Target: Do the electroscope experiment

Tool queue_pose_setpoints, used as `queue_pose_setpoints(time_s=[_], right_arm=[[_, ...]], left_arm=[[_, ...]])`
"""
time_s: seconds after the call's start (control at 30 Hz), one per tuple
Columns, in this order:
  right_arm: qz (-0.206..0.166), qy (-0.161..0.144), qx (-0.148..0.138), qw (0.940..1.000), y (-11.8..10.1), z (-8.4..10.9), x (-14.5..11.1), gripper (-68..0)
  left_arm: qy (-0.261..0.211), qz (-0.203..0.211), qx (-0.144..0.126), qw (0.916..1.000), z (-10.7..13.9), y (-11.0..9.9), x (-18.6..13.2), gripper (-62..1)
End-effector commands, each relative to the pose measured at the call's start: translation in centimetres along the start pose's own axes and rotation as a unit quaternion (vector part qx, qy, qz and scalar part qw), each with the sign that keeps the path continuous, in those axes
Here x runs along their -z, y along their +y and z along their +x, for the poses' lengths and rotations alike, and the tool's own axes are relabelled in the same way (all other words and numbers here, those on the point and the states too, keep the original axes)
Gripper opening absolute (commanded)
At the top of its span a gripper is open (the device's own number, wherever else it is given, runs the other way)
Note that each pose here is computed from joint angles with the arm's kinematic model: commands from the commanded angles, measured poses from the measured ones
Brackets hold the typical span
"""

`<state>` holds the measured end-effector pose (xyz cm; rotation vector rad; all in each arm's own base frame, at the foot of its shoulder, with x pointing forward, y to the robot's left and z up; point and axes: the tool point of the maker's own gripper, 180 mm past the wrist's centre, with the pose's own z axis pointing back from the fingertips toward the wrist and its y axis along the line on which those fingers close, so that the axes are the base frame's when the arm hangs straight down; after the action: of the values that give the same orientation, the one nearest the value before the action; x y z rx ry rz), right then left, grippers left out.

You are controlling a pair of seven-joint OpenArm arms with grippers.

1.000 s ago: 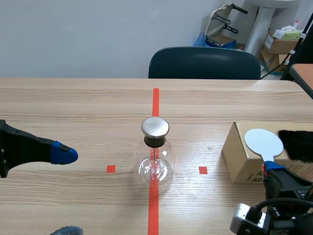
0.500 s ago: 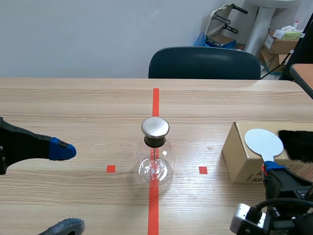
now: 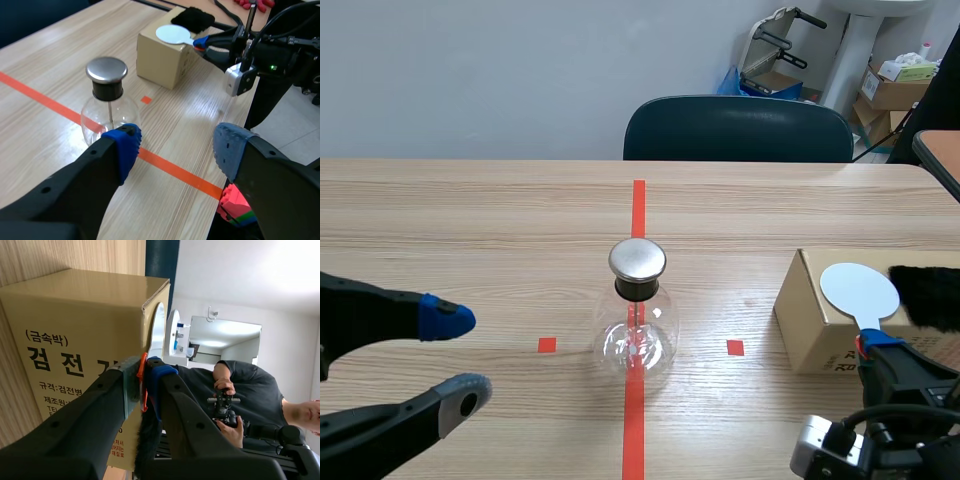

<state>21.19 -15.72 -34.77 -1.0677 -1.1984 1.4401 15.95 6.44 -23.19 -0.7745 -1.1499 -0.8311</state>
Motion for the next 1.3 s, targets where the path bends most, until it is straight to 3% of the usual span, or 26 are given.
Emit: queue_pose_setpoints(time_s=[0.0, 0.23, 0.47, 0.6, 1.0, 1.27], right_arm=[[-0.045, -0.003, 0.000, 0.9990, -2.1, -0.1, 0.5, -66.0], [-0.063, 0.007, 0.004, 0.9980, -3.5, -0.3, 0.8, -65.8], [-0.141, 0.015, 0.020, 0.9896, -9.4, -0.3, 1.6, -65.8], [-0.171, 0.012, 0.025, 0.9849, -11.3, 0.5, 2.0, -65.8], [-0.211, -0.006, 0.027, 0.9772, -13.0, 5.0, 3.4, -65.8], [-0.201, -0.016, 0.019, 0.9793, -11.5, 7.9, 3.9, -65.8]], left_arm=[[-0.014, 0.009, -0.005, 0.9998, 0.1, 0.4, 0.3, -31.5], [-0.001, 0.049, 0.012, 0.9987, -2.6, 2.5, 1.6, -40.5], [0.007, 0.089, 0.016, 0.9959, -5.0, 5.0, 3.1, -50.6], [0.009, 0.107, 0.012, 0.9941, -6.0, 6.3, 3.9, -55.4], [0.026, 0.142, 0.004, 0.9895, -9.4, 9.9, 6.8, -57.6], [0.044, 0.151, 0.012, 0.9875, -11.4, 11.0, 8.7, -57.6]])
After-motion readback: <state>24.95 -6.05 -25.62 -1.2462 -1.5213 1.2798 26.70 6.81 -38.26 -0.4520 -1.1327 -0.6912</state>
